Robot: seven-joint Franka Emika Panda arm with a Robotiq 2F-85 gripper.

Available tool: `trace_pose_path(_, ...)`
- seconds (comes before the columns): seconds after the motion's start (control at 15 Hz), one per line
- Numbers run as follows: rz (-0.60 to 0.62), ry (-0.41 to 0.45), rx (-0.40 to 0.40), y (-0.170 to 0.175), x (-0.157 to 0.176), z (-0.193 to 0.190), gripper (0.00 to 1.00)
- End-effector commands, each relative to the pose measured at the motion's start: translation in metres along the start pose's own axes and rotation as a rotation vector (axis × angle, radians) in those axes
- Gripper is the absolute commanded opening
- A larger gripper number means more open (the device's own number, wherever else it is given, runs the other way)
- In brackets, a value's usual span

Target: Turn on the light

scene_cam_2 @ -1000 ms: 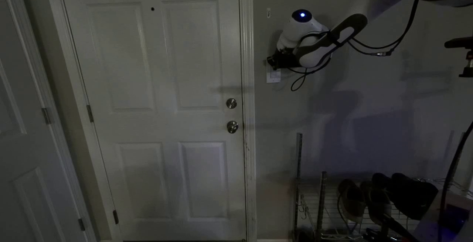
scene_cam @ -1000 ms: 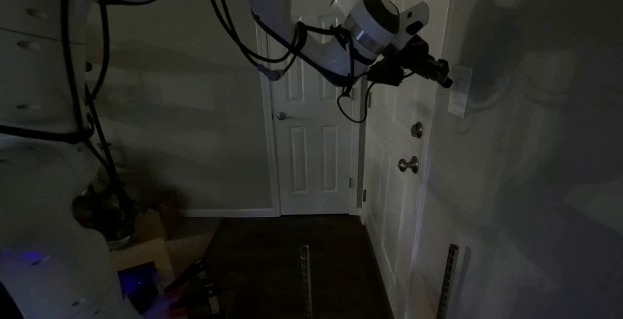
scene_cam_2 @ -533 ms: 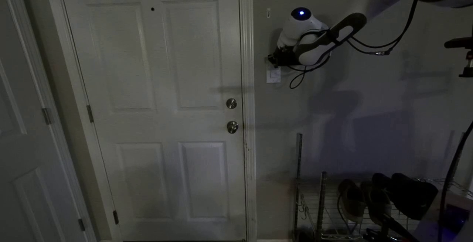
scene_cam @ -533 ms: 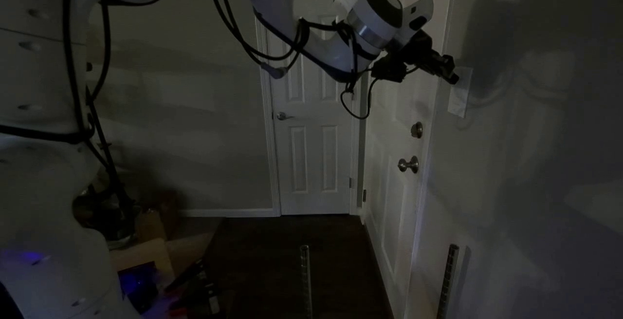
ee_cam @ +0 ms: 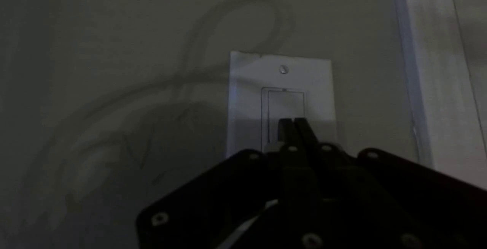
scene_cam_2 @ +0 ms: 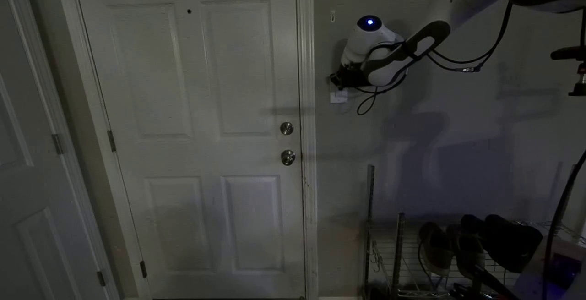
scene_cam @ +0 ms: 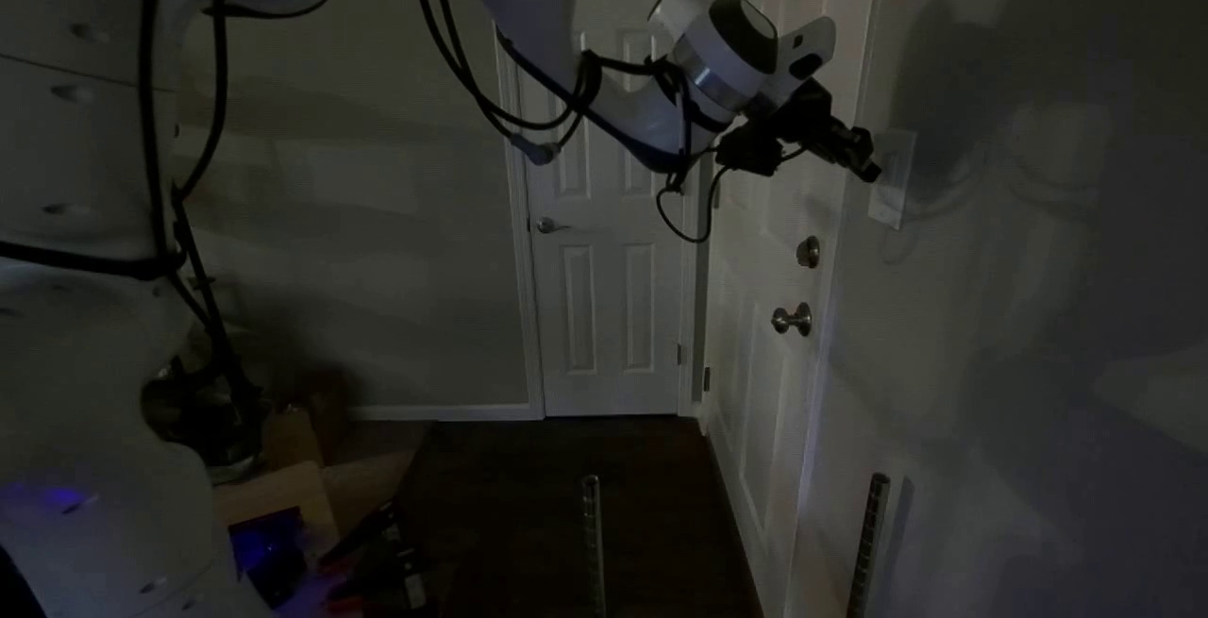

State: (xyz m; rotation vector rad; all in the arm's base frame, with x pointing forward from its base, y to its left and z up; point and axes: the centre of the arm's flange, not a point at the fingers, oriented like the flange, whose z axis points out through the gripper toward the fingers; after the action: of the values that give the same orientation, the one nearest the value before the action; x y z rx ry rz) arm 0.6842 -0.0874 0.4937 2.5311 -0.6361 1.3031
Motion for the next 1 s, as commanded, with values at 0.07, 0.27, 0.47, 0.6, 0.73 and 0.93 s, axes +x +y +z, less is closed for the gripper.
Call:
trace_pose_path(0.07,0.021,0.019,-0.016,-0.007,0.006,-0.002,0.06)
trace_pose_path(0.27,0.037,0.011,-0.053,-0.001,0.016,0.008,0.06)
trace_pose_path(0.47,0.052,0.002,-0.085,0.005,0.022,0.018,0.06)
trace_pose_path(0.6,0.048,-0.002,-0.086,0.003,0.019,0.017,0.06)
trace_pose_path(0.73,0.044,-0.006,-0.08,0.0,0.017,0.016,0.06)
trace_pose_path(0.93,0.056,-0.017,-0.059,-0.001,0.013,0.013,0.05)
